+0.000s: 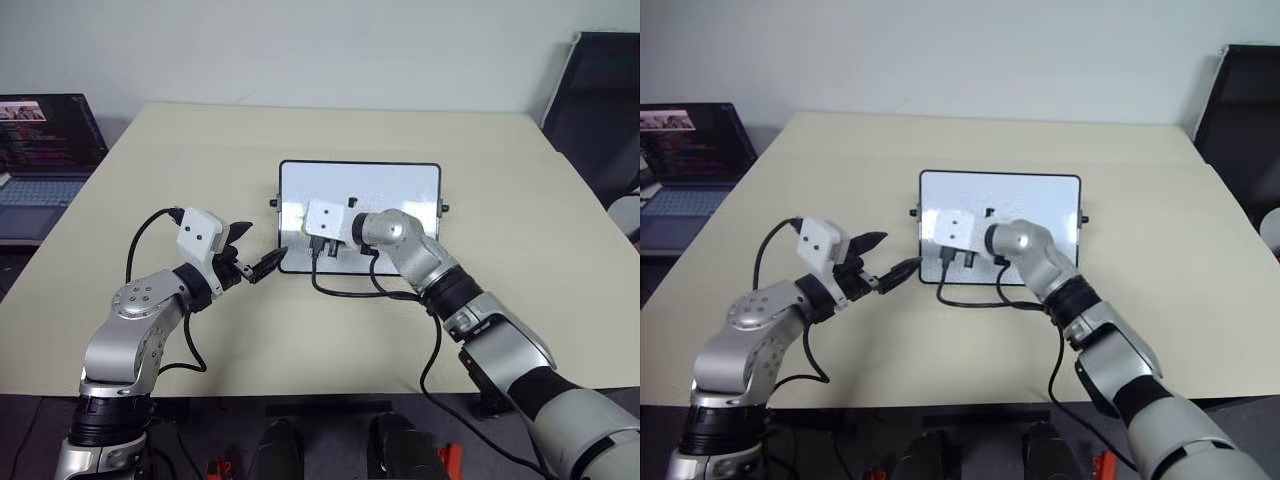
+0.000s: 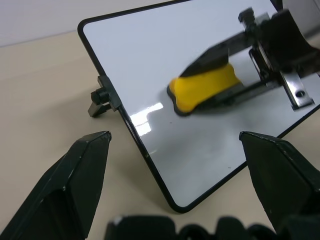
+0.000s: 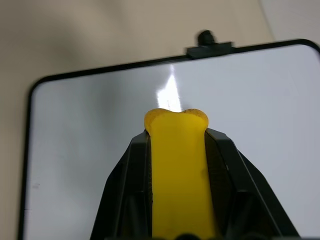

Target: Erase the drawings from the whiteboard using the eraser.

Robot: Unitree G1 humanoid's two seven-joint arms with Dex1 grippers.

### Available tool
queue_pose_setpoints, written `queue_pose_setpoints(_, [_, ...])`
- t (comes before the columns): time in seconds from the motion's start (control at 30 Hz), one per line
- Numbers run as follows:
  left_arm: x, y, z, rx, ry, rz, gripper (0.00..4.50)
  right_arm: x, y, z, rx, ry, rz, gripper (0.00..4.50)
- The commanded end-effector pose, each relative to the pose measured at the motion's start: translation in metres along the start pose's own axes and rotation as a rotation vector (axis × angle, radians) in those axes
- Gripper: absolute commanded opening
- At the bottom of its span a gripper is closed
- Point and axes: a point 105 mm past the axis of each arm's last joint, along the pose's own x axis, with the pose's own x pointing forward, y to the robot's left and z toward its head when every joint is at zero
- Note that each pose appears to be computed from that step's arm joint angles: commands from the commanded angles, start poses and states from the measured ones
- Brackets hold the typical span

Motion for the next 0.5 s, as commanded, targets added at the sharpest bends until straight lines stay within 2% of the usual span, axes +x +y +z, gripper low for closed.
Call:
queue_pose_setpoints(0.03, [0.003, -0.001, 0.012, 0.033, -0.042, -0.011, 4.5, -0.01, 0.001, -0.023, 0.013, 0.08, 0.017, 1.11])
queue_pose_setpoints(0.13, [0.004, -0.001, 0.013, 0.034, -0.045, -0.014, 4.5, -0.012, 0.017, -0.022, -0.017, 0.077, 0.094, 1.11])
queue_pose_setpoints(0.23, [0.006, -0.001, 0.014, 0.033, -0.048, -0.018, 4.5, -0.013, 0.019, -0.02, -0.04, 0.078, 0.083, 1.11])
queue_pose_setpoints(0.33, [0.007, -0.002, 0.016, 0.033, -0.053, -0.028, 4.5, -0.017, 0.008, -0.014, -0.003, 0.041, 0.005, 1.11])
queue_pose_setpoints(0.5, [0.008, -0.012, 0.027, 0.049, -0.079, -0.099, 4.5, -0.051, -0.018, 0.015, 0.216, -0.152, -0.158, 1.11])
